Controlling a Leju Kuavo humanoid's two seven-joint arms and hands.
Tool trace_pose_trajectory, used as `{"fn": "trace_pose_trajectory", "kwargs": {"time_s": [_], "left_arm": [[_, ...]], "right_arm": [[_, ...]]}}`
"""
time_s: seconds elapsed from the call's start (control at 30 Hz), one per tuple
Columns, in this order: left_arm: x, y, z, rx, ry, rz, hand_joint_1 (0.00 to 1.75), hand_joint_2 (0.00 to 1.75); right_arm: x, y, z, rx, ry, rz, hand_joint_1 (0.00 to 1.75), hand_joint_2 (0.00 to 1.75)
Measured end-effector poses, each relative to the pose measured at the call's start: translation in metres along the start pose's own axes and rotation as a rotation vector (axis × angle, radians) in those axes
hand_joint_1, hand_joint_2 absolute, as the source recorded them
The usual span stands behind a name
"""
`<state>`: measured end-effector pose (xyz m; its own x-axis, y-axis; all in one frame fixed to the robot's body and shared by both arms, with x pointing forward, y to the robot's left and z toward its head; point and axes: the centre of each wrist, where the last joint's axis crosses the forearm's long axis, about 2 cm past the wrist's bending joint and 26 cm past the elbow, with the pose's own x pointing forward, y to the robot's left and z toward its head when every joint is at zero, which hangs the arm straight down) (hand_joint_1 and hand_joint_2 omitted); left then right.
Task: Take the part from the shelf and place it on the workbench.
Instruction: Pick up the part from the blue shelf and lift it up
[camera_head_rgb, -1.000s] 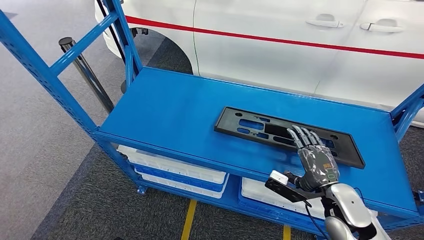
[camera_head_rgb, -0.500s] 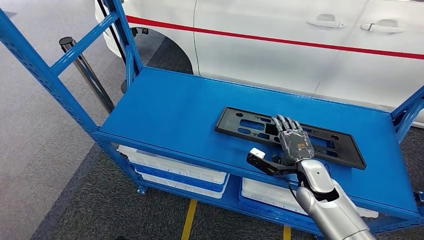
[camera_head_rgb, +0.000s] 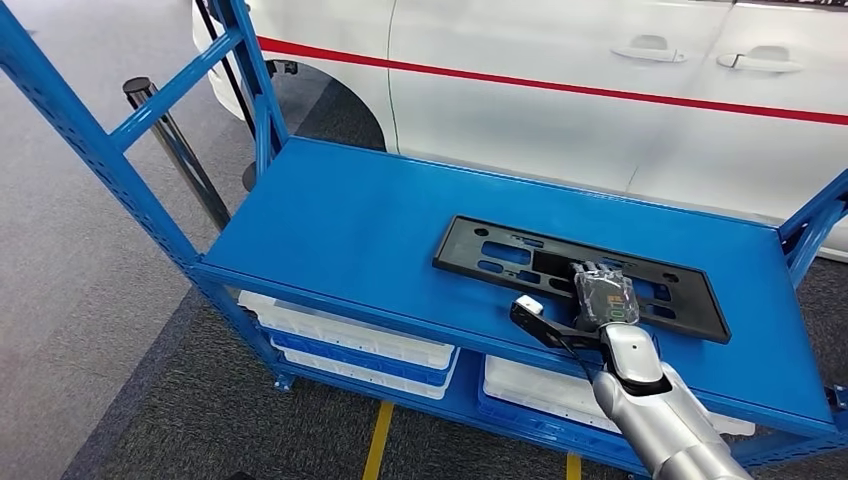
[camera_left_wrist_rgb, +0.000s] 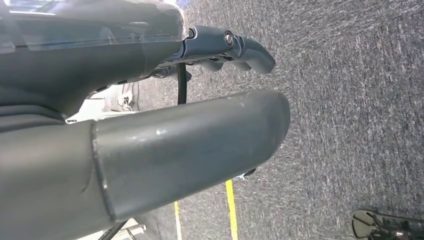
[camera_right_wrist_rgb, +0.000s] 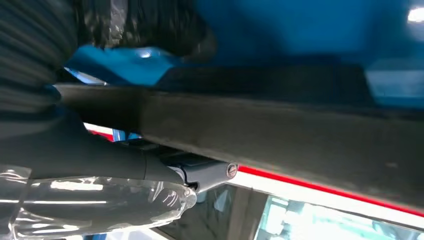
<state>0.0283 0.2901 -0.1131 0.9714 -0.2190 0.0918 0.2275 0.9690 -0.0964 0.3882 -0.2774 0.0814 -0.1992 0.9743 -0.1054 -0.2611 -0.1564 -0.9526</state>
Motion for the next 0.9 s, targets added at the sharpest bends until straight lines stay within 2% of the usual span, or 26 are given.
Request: {"fn": "trace_pose_trajectory", "kwargs": {"time_s": [0.23,0.37,0.7,0.8,0.9], "left_arm": [[-0.002,0.0,0.0,0.0,0.0,0.006,0.0,0.0],[-0.001,0.0,0.0,0.001,-0.015,0.008,0.0,1.75],[-0.002,0.0,0.0,0.026,0.0,0.024,0.0,1.75],[-0.003,0.001,0.0,0.06,-0.01,0.056,0.0,1.75],[-0.005,0.0,0.0,0.057,-0.013,0.073,0.0,1.75]], "right_arm": [[-0.004,0.004,0.002,-0.019,-0.001,-0.008,1.75,1.75],[-0.004,0.004,0.003,-0.041,-0.013,-0.003,1.75,1.75],[-0.003,0.009,0.015,-0.118,-0.076,0.002,1.75,1.75],[-0.005,0.008,0.025,-0.197,-0.11,-0.041,1.75,1.75],[-0.012,-0.005,0.039,-0.309,-0.16,-0.136,1.75,1.75]]}}
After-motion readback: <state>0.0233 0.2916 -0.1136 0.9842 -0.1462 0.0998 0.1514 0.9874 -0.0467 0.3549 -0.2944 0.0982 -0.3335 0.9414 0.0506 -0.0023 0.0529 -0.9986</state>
